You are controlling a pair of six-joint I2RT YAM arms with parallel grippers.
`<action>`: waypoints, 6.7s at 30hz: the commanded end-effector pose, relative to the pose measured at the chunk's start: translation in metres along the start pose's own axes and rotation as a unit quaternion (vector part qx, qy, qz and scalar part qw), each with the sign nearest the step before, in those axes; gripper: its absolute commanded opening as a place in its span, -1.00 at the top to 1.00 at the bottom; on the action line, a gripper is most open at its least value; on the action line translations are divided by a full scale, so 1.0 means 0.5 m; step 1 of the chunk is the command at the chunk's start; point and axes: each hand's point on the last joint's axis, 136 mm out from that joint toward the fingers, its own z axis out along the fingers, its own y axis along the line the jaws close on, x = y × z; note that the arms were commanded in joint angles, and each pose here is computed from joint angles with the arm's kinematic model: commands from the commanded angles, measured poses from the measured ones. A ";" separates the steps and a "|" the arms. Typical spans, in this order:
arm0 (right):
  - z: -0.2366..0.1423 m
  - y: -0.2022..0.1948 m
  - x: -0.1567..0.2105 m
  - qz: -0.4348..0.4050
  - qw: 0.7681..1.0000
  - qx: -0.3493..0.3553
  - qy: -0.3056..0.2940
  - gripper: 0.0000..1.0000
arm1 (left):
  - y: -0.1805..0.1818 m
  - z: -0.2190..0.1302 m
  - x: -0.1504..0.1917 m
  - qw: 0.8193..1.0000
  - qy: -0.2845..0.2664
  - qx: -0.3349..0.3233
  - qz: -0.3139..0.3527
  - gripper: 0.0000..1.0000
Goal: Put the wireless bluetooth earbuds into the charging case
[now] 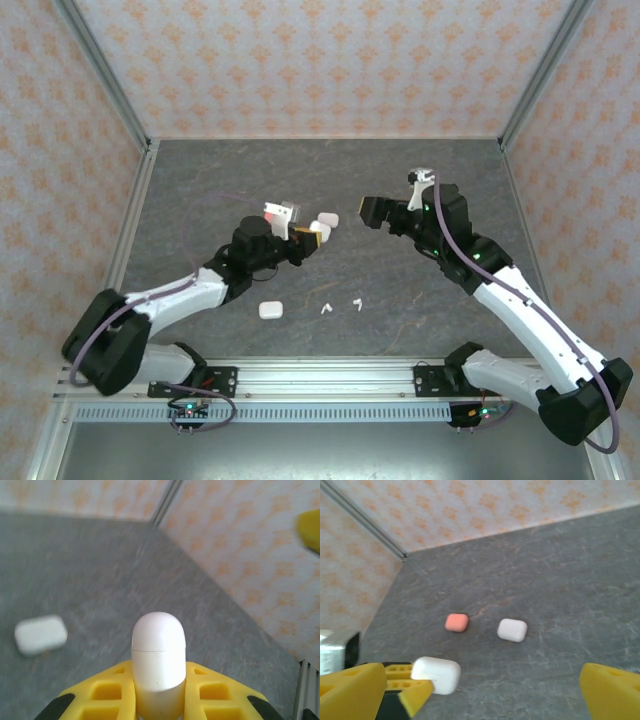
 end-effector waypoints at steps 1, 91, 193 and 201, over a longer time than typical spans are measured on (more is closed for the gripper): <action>-0.004 -0.029 -0.001 0.013 0.999 0.035 -0.012 -0.98 | 0.026 0.043 0.006 0.996 0.011 -0.020 -0.085 1.00; 0.217 0.294 0.625 -0.545 0.720 -0.262 0.340 -0.99 | 0.353 -0.198 -0.080 0.937 -0.088 -0.190 -0.280 -0.67; 0.044 0.272 0.105 -0.454 0.861 -0.227 0.017 -0.30 | -0.191 -0.202 -0.153 0.978 0.031 0.207 0.015 0.53; -0.004 0.235 0.107 -0.387 0.883 -0.261 0.050 -0.98 | -0.165 -0.204 -0.176 0.982 -0.047 0.171 0.062 0.61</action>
